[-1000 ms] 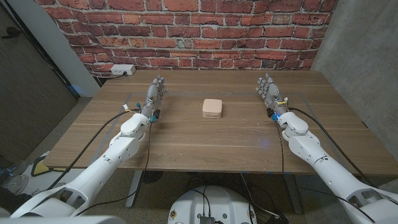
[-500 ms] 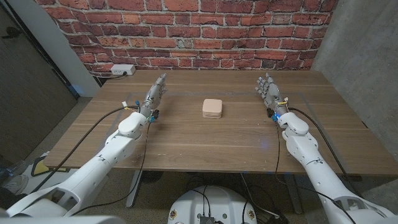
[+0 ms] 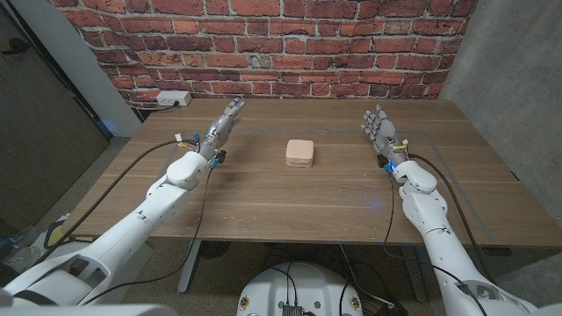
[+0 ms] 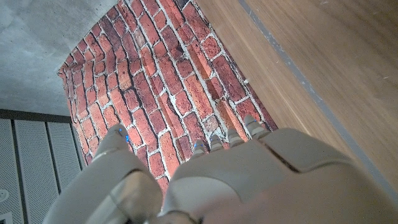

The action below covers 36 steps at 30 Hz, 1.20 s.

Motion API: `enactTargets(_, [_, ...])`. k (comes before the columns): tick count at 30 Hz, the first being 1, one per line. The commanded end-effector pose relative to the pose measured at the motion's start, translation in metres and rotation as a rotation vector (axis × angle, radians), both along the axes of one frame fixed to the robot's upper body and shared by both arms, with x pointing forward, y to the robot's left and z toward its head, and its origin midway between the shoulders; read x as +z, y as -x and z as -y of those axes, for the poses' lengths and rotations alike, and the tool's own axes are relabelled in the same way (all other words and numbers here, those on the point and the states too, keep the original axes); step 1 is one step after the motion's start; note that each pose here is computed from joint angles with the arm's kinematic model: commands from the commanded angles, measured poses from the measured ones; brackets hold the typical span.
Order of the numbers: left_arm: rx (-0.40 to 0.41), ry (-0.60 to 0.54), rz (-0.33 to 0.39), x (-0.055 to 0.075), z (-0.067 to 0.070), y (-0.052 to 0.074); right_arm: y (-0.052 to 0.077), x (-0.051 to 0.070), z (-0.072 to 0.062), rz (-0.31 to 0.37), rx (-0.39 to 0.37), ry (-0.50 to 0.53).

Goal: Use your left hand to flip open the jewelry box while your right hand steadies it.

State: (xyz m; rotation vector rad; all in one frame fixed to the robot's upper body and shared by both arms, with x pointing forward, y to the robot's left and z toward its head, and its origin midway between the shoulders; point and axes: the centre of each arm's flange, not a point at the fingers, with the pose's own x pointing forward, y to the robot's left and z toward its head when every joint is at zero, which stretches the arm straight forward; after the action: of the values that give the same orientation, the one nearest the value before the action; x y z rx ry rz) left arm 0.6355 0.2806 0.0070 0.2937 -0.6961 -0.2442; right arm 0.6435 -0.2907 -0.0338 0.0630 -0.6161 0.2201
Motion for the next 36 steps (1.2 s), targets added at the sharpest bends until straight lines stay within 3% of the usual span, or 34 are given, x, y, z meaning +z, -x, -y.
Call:
enactTargets(1, [0.028,-0.151,0.054,0.023,0.011,0.006,0.0,-0.005,-0.001,-0.003,0.009,-0.004])
enactTargets(25, [0.135,-0.47,0.137,0.064,0.038,0.034,0.003,-0.013,-0.002,0.003,0.024,-0.02])
enactTargets(36, [0.124,-0.544,0.152,0.077,0.049,0.04,0.004,-0.014,-0.001,0.008,0.022,-0.025])
